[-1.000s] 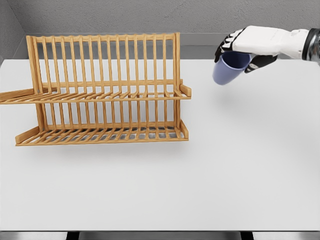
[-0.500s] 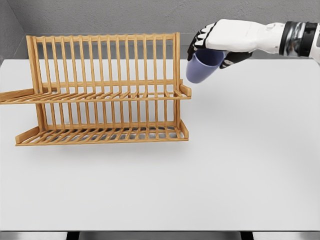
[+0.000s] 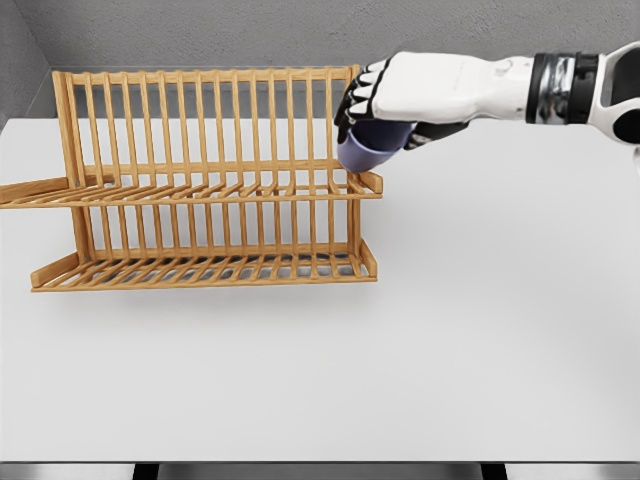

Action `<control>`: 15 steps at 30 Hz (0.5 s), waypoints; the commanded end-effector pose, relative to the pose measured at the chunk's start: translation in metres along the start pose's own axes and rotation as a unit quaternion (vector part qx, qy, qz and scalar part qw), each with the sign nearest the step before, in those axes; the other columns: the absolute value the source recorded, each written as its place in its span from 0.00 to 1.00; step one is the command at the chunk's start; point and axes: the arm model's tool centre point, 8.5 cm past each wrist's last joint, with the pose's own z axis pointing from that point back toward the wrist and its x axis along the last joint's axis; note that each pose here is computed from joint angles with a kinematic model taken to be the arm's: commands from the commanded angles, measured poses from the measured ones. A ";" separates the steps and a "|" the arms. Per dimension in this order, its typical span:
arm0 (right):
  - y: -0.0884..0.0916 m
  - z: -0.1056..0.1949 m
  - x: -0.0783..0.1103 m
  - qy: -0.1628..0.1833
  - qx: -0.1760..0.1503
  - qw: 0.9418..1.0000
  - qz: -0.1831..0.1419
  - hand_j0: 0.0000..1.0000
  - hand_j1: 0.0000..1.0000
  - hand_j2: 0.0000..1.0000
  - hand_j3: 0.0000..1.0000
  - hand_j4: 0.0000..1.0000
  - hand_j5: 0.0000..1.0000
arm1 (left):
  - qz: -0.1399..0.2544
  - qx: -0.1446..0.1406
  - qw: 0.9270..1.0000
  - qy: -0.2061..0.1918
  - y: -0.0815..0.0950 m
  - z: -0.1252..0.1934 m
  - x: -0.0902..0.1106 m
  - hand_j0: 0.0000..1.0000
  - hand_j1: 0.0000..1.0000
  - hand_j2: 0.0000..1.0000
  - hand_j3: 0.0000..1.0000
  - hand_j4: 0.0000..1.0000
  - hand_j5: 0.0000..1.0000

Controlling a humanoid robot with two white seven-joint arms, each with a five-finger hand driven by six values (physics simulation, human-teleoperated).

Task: Right arm put cup on second shelf

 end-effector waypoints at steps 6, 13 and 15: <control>0.007 -0.013 0.014 -0.025 0.013 1.000 0.001 0.67 0.67 0.67 0.67 0.67 0.67 | 0.000 0.000 1.000 0.000 0.000 0.000 0.000 1.00 1.00 1.00 1.00 1.00 1.00; 0.010 -0.016 0.022 -0.036 0.019 0.999 0.005 0.92 0.92 0.92 0.92 0.92 0.92 | 0.000 0.000 1.000 0.000 0.000 0.000 0.000 1.00 1.00 1.00 1.00 1.00 1.00; 0.010 -0.015 0.022 -0.036 0.019 0.999 0.005 1.00 1.00 1.00 1.00 1.00 1.00 | 0.000 0.000 1.000 0.000 0.000 0.000 0.000 1.00 1.00 1.00 1.00 1.00 1.00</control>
